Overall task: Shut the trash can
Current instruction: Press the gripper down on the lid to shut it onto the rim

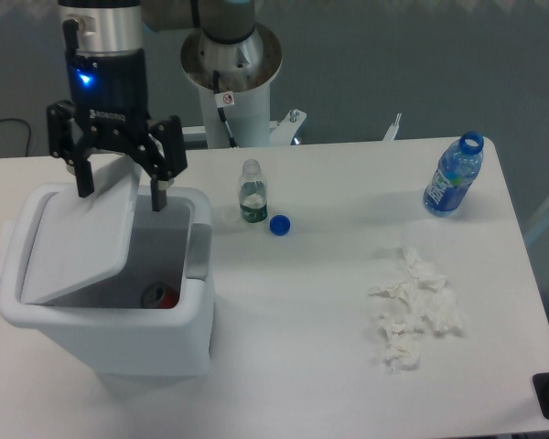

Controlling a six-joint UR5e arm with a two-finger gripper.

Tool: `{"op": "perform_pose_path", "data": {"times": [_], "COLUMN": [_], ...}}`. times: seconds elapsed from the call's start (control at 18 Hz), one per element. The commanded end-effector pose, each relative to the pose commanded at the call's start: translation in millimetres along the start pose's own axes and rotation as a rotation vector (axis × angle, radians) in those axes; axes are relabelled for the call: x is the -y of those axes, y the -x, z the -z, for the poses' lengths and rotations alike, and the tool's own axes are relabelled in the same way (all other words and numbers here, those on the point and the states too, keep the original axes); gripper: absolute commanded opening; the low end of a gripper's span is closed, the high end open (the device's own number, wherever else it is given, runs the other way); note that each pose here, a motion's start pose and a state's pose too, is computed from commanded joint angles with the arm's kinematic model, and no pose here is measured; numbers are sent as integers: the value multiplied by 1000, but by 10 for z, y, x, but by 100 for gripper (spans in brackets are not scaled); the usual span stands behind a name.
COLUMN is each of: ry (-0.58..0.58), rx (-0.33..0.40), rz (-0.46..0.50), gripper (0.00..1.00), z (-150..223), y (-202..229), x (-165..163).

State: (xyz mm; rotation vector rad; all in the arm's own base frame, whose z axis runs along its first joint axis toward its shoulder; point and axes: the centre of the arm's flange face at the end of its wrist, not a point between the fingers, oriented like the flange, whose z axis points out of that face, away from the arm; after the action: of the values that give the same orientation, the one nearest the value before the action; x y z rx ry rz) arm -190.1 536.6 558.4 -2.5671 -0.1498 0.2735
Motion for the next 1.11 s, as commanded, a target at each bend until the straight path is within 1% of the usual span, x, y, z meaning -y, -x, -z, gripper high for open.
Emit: {"op": "perform_pose_path", "data": {"times": [0.44,0.67,1.11], "ry": [-11,-3,19], "rx": [41,49,44], "rz": [43,57,60], "gripper": [100,100,100], "z": [-46,-122,-265], "y": [327,442,514], "x": [-52,-79,-119]}}
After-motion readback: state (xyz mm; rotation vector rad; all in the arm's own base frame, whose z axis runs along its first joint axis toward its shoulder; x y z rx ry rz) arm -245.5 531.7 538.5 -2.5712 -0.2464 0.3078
